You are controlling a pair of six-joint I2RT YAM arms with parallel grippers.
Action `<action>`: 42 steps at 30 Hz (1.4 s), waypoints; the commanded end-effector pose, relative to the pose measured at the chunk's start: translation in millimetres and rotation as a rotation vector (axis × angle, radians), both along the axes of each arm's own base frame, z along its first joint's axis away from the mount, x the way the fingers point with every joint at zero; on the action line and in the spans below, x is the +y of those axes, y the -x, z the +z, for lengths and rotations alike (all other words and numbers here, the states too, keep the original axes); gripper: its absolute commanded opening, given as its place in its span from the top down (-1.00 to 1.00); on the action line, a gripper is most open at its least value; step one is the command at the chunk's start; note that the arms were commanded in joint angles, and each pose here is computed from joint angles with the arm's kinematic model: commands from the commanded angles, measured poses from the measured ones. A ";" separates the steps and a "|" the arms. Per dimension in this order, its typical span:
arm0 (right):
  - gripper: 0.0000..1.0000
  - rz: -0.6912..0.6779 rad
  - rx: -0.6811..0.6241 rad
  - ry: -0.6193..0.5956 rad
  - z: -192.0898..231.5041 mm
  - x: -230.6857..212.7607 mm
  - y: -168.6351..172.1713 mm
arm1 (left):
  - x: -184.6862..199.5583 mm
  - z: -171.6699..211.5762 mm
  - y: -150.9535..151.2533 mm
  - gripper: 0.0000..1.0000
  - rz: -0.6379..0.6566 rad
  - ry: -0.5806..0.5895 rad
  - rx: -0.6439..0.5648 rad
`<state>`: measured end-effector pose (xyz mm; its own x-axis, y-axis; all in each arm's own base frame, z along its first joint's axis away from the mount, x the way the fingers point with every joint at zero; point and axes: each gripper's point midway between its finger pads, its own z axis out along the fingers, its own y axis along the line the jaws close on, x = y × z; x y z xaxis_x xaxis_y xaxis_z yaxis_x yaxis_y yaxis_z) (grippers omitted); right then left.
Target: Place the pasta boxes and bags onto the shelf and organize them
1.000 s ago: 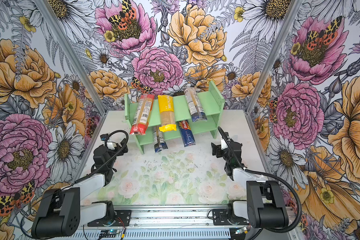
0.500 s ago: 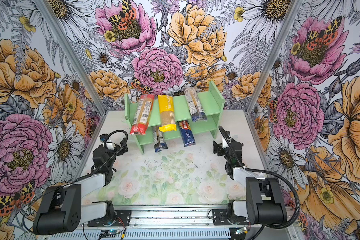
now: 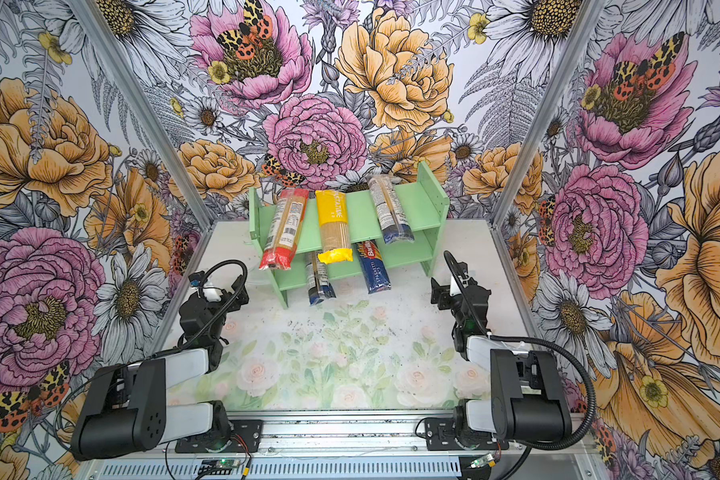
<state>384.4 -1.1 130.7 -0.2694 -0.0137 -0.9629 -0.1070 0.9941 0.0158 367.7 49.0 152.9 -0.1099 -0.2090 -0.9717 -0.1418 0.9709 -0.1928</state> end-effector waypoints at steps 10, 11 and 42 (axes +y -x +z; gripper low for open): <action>-0.77 -0.048 -0.083 -0.071 -8.6 -14.4 -10.1 | 10.4 4.9 6.2 -0.98 0.004 0.026 -0.144; -0.77 -0.062 -0.062 -0.069 -12.0 -16.2 -9.9 | 10.5 4.4 5.8 -0.97 0.004 0.026 -0.142; -0.98 -0.070 -0.051 -0.061 -13.1 -15.5 -12.9 | -8.2 -12.4 -9.4 -0.98 -0.035 -0.041 -0.093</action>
